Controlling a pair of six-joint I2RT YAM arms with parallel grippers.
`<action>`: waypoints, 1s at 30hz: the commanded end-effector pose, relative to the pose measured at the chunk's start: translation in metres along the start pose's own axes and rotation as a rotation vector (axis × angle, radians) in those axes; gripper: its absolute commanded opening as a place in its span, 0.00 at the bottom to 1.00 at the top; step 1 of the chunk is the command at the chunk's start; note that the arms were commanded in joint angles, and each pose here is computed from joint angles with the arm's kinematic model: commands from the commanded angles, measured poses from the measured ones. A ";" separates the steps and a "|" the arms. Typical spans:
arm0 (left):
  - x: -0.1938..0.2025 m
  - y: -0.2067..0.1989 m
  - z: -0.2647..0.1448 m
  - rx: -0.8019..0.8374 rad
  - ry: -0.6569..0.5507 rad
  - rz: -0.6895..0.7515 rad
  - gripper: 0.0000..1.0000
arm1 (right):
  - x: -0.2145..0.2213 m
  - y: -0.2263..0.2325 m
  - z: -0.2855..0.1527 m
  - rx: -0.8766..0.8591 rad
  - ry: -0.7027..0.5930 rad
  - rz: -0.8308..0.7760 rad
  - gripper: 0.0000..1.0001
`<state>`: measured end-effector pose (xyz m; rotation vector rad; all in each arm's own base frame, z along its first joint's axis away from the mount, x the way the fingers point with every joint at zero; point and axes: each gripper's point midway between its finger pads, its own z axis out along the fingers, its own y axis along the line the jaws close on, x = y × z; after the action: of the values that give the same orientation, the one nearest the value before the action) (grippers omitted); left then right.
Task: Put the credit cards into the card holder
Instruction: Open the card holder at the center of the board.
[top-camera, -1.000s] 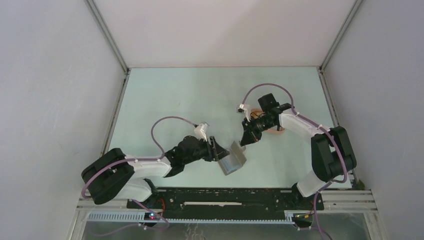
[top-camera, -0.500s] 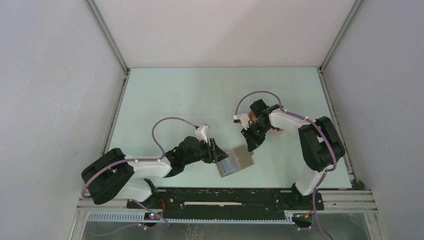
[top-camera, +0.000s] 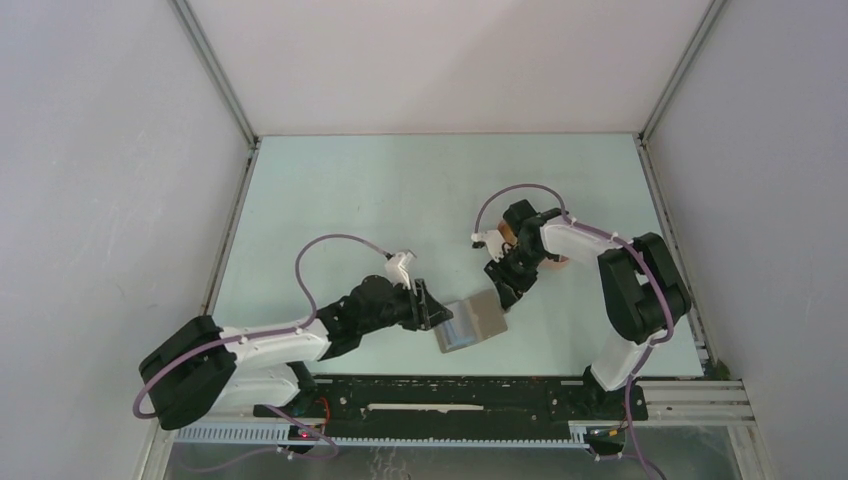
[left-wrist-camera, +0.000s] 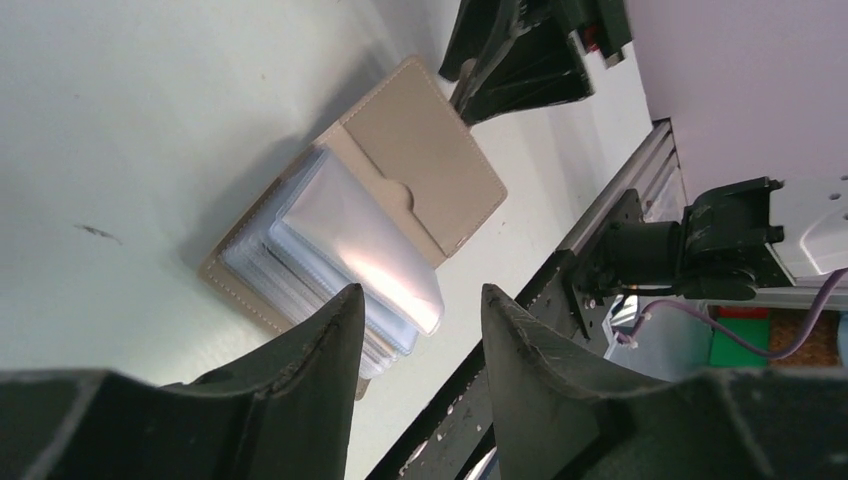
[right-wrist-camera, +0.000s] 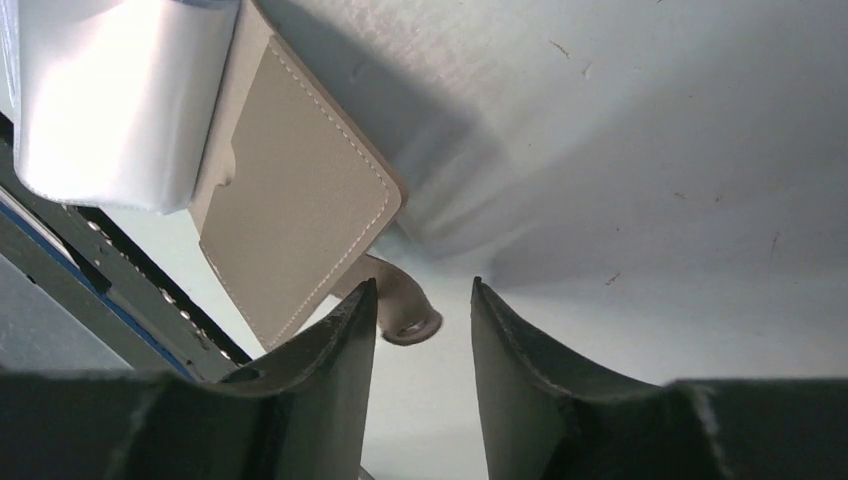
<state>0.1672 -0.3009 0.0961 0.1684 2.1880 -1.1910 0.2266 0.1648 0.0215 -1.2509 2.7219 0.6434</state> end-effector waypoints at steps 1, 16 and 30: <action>0.002 -0.010 0.003 0.015 0.031 0.020 0.52 | -0.018 0.008 -0.025 -0.016 -0.096 -0.029 0.51; 0.014 -0.025 0.020 0.044 0.088 0.019 0.52 | -0.039 0.018 -0.076 0.029 -0.293 -0.130 0.61; 0.020 -0.021 0.031 -0.011 0.130 0.033 0.52 | -0.049 0.028 -0.106 0.052 -0.443 -0.189 0.61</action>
<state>0.1501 -0.3272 0.0666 0.2684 2.3455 -1.1549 0.2491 0.1639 0.1166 -1.1534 2.3525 0.6722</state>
